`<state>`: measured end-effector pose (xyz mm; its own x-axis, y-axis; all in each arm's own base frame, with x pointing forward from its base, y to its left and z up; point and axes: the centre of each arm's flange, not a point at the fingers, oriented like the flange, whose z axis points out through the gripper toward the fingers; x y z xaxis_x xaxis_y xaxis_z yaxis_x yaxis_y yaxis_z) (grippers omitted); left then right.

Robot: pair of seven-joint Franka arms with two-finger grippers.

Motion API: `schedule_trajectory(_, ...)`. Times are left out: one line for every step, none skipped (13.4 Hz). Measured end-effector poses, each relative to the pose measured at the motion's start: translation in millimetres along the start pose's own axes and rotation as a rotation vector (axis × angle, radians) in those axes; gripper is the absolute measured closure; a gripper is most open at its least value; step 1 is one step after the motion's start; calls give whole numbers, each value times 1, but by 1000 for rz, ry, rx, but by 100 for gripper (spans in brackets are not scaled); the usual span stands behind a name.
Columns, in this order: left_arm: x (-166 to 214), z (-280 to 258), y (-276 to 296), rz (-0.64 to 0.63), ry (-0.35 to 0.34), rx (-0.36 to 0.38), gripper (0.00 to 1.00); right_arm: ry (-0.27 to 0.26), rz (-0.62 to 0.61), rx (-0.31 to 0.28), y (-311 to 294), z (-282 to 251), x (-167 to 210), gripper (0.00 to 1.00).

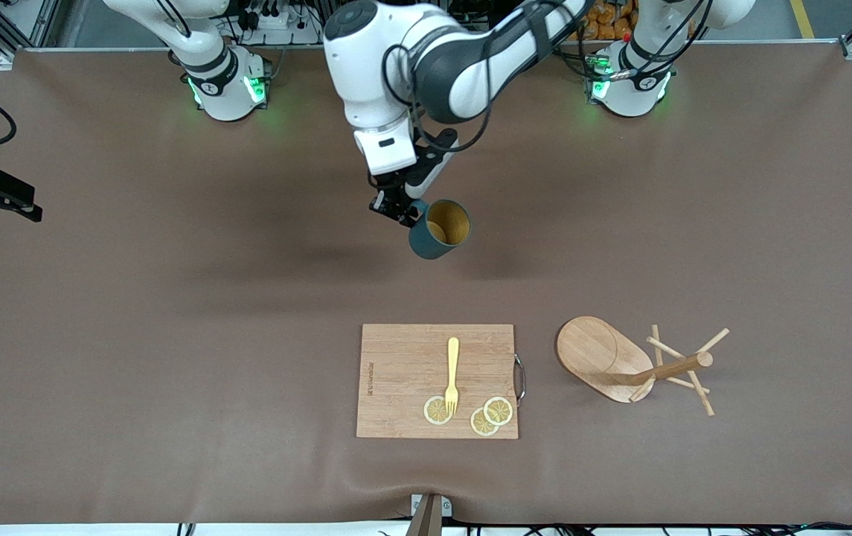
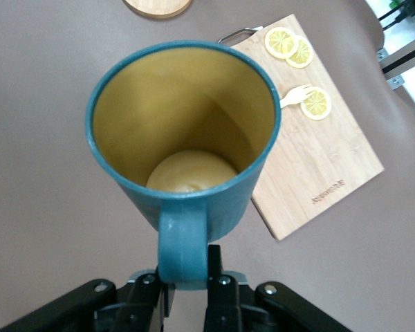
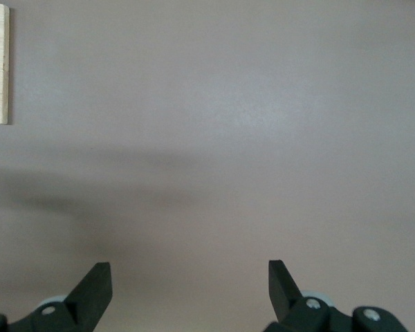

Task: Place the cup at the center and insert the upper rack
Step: 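Lift the mug by its handle with the left gripper, then carry the mug with the left gripper to the wooden mug tree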

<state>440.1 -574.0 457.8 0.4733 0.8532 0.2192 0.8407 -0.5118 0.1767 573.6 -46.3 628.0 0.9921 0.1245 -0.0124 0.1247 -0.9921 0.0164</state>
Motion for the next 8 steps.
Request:
schedule_trajectory(11,-9,2,-3,-26,3,79,4,4,-1,0,-2,-1,0)
schedule_trajectory(23,-16,5,-11,-56,10,79,6,10,-1,-1,-5,-3,0)
schedule_trajectory(37,-23,9,-25,-88,15,79,0,15,0,-1,-9,-7,0)
schedule_trajectory(55,-31,13,-43,-124,19,79,-9,17,2,-2,-12,-12,0)
schedule_trajectory(74,-38,17,-58,-165,23,79,-16,19,4,-3,-17,-18,0)
schedule_trajectory(93,-45,20,-73,-206,27,79,-25,20,6,-4,-22,-24,0)
schedule_trajectory(112,-51,23,-96,-242,30,79,-32,23,8,-5,-27,-30,0)
schedule_trajectory(130,-56,25,-124,-279,34,79,-33,30,8,-6,-32,-35,0)
